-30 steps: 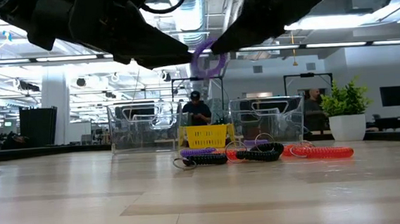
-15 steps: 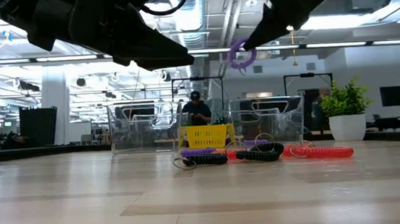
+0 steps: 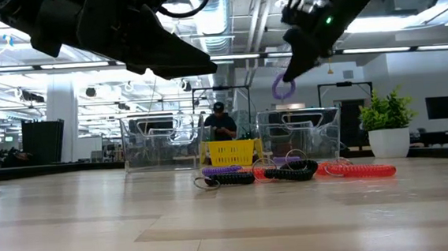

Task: Sort spring keychains
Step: Put the bottom violet spring keychain into the right transparent bin, then put the violet spring keychain into the right transparent bin

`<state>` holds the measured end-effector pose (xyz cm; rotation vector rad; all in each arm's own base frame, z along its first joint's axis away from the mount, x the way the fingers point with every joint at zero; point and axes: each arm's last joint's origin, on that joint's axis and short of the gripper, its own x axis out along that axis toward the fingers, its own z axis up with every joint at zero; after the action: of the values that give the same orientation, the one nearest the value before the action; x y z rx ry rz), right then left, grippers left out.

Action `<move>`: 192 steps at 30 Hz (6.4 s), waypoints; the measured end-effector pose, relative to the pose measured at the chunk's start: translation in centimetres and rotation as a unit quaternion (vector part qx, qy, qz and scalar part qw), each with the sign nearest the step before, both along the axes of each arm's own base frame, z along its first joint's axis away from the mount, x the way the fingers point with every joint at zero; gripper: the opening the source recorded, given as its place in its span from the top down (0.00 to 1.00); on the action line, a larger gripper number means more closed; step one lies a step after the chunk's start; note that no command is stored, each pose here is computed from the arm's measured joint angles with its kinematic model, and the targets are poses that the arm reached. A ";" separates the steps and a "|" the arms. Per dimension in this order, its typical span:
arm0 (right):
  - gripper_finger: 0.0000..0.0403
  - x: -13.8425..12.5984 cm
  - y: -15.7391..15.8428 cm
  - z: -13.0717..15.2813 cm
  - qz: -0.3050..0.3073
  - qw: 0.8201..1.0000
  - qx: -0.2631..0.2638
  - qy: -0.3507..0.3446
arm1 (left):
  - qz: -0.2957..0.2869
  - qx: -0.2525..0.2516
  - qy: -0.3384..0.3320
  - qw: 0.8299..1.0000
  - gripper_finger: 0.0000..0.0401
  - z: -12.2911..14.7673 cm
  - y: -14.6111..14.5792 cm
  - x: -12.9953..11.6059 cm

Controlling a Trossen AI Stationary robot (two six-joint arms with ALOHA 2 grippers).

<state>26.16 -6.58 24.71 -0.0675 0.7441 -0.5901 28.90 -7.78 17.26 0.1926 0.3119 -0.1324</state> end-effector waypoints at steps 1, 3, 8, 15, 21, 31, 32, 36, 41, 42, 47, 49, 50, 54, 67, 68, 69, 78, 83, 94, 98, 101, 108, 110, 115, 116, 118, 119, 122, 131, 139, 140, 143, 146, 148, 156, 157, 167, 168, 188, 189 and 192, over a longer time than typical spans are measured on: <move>0.94 -0.1 -0.9 -0.2 -0.010 1.000 0.016 -0.002 | 0.000 0.000 0.000 1.000 0.45 0.0 0.0 0.0; 0.94 -0.4 -2.5 -0.6 -0.033 0.999 0.041 -0.006 | 0.000 0.000 0.000 1.000 0.45 0.0 0.0 0.0; 0.94 -0.8 -6.0 -2.2 -0.060 0.993 0.097 -0.005 | 0.006 0.000 0.001 1.000 0.45 0.0 0.3 0.1; 0.93 -0.6 -8.6 -4.7 -0.089 0.984 0.153 -0.005 | 0.019 -0.013 0.006 1.000 0.45 -0.1 0.9 0.1; 0.92 0.1 -8.9 -6.2 -0.095 0.982 0.165 0.003 | 0.026 -0.022 0.007 0.999 0.45 -0.1 1.1 0.2; 0.88 0.3 -9.1 -6.7 -0.096 0.981 0.166 0.006 | 0.026 -0.023 0.008 0.999 0.45 -0.2 1.1 0.2; 0.87 0.3 -9.1 -6.6 -0.096 0.982 0.165 0.004 | 0.026 -0.023 0.008 0.999 0.45 -0.2 1.1 0.2; 0.84 0.4 -9.1 -6.6 -0.095 0.982 0.165 0.003 | 0.026 -0.023 0.008 0.999 0.45 -0.2 1.1 0.2; 0.79 0.4 -9.1 -6.6 -0.095 0.982 0.165 0.003 | 0.026 -0.023 0.009 0.999 0.45 -0.2 1.1 0.2; 0.78 0.4 -9.1 -6.6 -0.095 0.982 0.164 0.003 | 0.026 -0.023 0.009 0.999 0.45 -0.2 1.1 0.2; 0.73 0.4 -9.1 -6.5 -0.094 0.983 0.161 0.002 | 0.026 -0.022 0.011 0.999 0.45 -0.2 1.1 0.2; 0.72 0.3 -9.1 -6.4 -0.092 0.983 0.159 0.000 | 0.026 -0.021 0.015 0.999 0.45 -0.3 1.1 0.1; 0.72 0.3 -9.1 -6.2 -0.092 0.983 0.157 -0.003 | 0.026 -0.020 0.019 0.999 0.45 -0.4 1.1 0.1; 0.73 0.0 -8.7 -4.9 -0.087 0.985 0.148 -0.023 | 0.029 -0.013 0.046 0.998 0.45 -0.9 1.3 -0.1; 0.76 -1.3 -2.6 2.6 0.027 0.987 0.093 -0.131 | 0.063 0.007 0.125 0.990 0.45 -4.2 3.2 0.4; 0.76 -1.4 -1.9 3.0 0.041 0.986 0.091 -0.136 | 0.067 0.009 0.133 0.989 0.45 -4.7 3.4 0.5; 0.76 -1.4 -1.2 3.4 0.053 0.984 0.088 -0.143 | 0.072 0.011 0.140 0.988 0.45 -5.1 3.7 0.6; 0.76 -1.7 4.6 5.1 0.123 0.979 0.045 -0.158 | 0.108 0.011 0.164 0.981 0.45 -7.3 5.8 1.1; 0.76 -1.5 6.9 4.9 0.139 0.978 0.030 -0.149 | 0.099 0.022 0.155 0.983 0.45 -7.6 5.7 1.3; 0.76 -1.1 9.0 4.2 0.159 0.978 0.021 -0.134 | 0.086 0.036 0.142 0.985 0.46 -7.5 5.5 1.5; 0.76 -0.9 9.1 3.9 0.160 0.979 0.021 -0.128 | 0.068 0.034 0.143 0.987 0.48 -7.5 5.4 1.5; 0.76 -0.8 9.1 3.9 0.159 0.979 0.021 -0.129 | 0.067 0.035 0.143 0.987 0.50 -7.5 5.4 1.5; 0.76 -0.8 9.1 3.9 0.160 0.978 0.022 -0.130 | 0.068 0.035 0.142 0.987 0.52 -7.5 5.4 1.5; 0.76 -0.8 9.1 3.9 0.160 0.978 0.022 -0.129 | 0.068 0.035 0.142 0.987 0.52 -7.5 5.4 1.5; 0.76 -0.8 9.1 3.9 0.160 0.978 0.022 -0.130 | 0.068 0.034 0.138 0.987 0.52 -7.6 5.4 1.6; 0.76 -0.8 9.1 3.9 0.160 0.978 0.022 -0.130 | 0.068 0.035 0.140 0.987 0.52 -7.7 5.4 1.6; 0.76 -0.8 9.1 3.9 0.160 0.978 0.022 -0.130 | 0.065 0.042 0.140 0.987 0.52 -8.2 5.4 1.7; 0.76 -0.8 9.1 3.9 0.160 0.978 0.022 -0.129 | 0.063 0.045 0.143 0.987 0.52 -8.6 5.4 1.7; 0.76 -0.8 9.2 3.9 0.162 0.978 0.022 -0.129 | 0.065 0.043 0.132 0.988 0.53 -9.3 5.6 2.3; 0.76 -0.9 10.2 3.9 0.182 0.975 0.025 -0.129 | 0.060 0.035 0.135 0.988 0.55 -9.4 5.7 2.9; 0.76 -1.1 11.0 3.9 0.196 0.972 0.027 -0.129 | 0.056 0.036 0.141 0.988 0.66 -9.5 5.5 2.8; 0.76 -1.1 11.1 3.9 0.198 0.971 0.027 -0.129 | 0.056 0.036 0.142 0.988 0.68 -9.5 5.5 2.8; 0.76 -1.1 11.1 3.9 0.198 0.971 0.028 -0.130 | 0.054 0.036 0.143 0.988 0.73 -9.6 5.5 2.8; 0.76 -1.1 11.1 3.9 0.195 0.972 0.029 -0.130 | 0.051 0.034 0.145 0.988 0.77 -9.6 5.5 2.7; 0.76 -1.1 11.1 3.9 0.195 0.972 0.029 -0.130 | 0.047 0.033 0.147 0.988 0.80 -9.6 5.5 2.7; 0.76 -1.1 11.1 3.9 0.195 0.972 0.030 -0.131 | 0.045 0.034 0.148 0.987 0.90 -9.7 5.5 2.7; 0.76 -1.1 11.1 3.9 0.194 0.972 0.030 -0.131 | 0.044 0.034 0.148 0.987 0.90 -9.7 5.5 2.7; 0.76 0.0 11.3 2.9 0.190 0.974 0.035 -0.121 | 0.044 0.034 0.145 0.988 0.90 -9.4 5.5 2.7; 0.76 0.1 11.4 2.4 0.190 0.975 0.035 -0.110 | 0.044 0.034 0.145 0.988 0.91 -9.4 5.5 2.7; 0.76 4.0 12.8 -1.8 0.205 0.975 0.013 -0.089 | 0.041 0.035 0.143 0.988 0.91 -9.4 5.3 2.7; 0.76 4.0 13.0 -1.8 0.207 0.974 0.014 -0.089 | 0.041 0.035 0.143 0.988 0.91 -9.4 5.3 2.7; 0.76 3.9 13.4 -1.6 0.214 0.972 0.014 -0.092 | 0.041 0.034 0.140 0.989 0.91 -9.2 5.3 2.7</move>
<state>30.02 6.79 23.11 -0.1413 0.5340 -0.1700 31.64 -2.51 8.08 0.2294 0.6041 -0.0675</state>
